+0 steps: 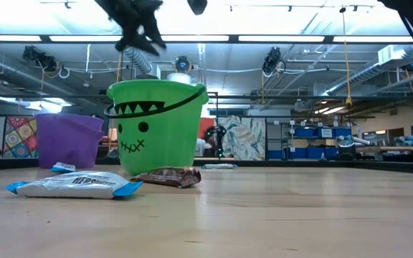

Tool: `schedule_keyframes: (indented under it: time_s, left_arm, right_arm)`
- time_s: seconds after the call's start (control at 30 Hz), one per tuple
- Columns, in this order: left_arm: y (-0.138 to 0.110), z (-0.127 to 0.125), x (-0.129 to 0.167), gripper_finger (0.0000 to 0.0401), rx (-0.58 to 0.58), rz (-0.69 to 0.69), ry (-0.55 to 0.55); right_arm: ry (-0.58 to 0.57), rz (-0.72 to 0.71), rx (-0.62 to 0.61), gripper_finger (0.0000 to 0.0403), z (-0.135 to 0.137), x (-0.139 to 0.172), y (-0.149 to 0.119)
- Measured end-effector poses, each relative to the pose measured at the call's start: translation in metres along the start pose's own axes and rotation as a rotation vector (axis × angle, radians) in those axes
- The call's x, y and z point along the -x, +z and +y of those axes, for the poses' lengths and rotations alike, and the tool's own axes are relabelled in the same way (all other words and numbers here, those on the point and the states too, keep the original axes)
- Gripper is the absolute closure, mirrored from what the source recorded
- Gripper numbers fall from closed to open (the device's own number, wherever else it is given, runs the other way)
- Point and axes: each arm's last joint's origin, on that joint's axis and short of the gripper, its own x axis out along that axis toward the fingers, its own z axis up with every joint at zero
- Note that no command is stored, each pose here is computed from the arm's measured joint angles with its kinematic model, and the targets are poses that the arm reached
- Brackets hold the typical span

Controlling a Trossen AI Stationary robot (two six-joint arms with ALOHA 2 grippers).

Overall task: Sort candy by brand, put in halloween buckets
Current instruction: Put the black chocolate bar into the green bucket

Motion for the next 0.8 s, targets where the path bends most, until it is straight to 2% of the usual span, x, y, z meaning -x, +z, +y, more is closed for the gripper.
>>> schedule_keyframes:
  time_s: [0.07, 0.13, 0.33, 0.57, 0.8]
  left_arm:
    - [-0.004, 0.007, -0.020, 0.0224, -0.028, 0.069, -0.018]
    - [-0.008, 0.014, -0.035, 0.0224, 0.003, 0.146, -0.043]
    - [-0.022, 0.033, -0.073, 0.0224, 0.287, 0.325, -0.160]
    - [-0.036, 0.045, -0.110, 0.0224, 0.413, 0.412, -0.133]
    - [-0.038, 0.044, -0.117, 0.0213, 0.463, 0.421, -0.126]
  right_arm:
    - [-0.007, -0.019, -0.005, 0.0240, 0.003, 0.009, 0.007]
    - [-0.017, -0.038, -0.010, 0.0241, 0.005, 0.017, 0.013]
    - [-0.132, 0.011, -0.035, 0.0241, 0.006, 0.037, 0.014]
    - [-0.149, 0.007, 0.029, 0.0241, 0.008, 0.049, 0.018]
    - [-0.108, 0.078, 0.065, 0.0241, 0.021, 0.050, 0.013]
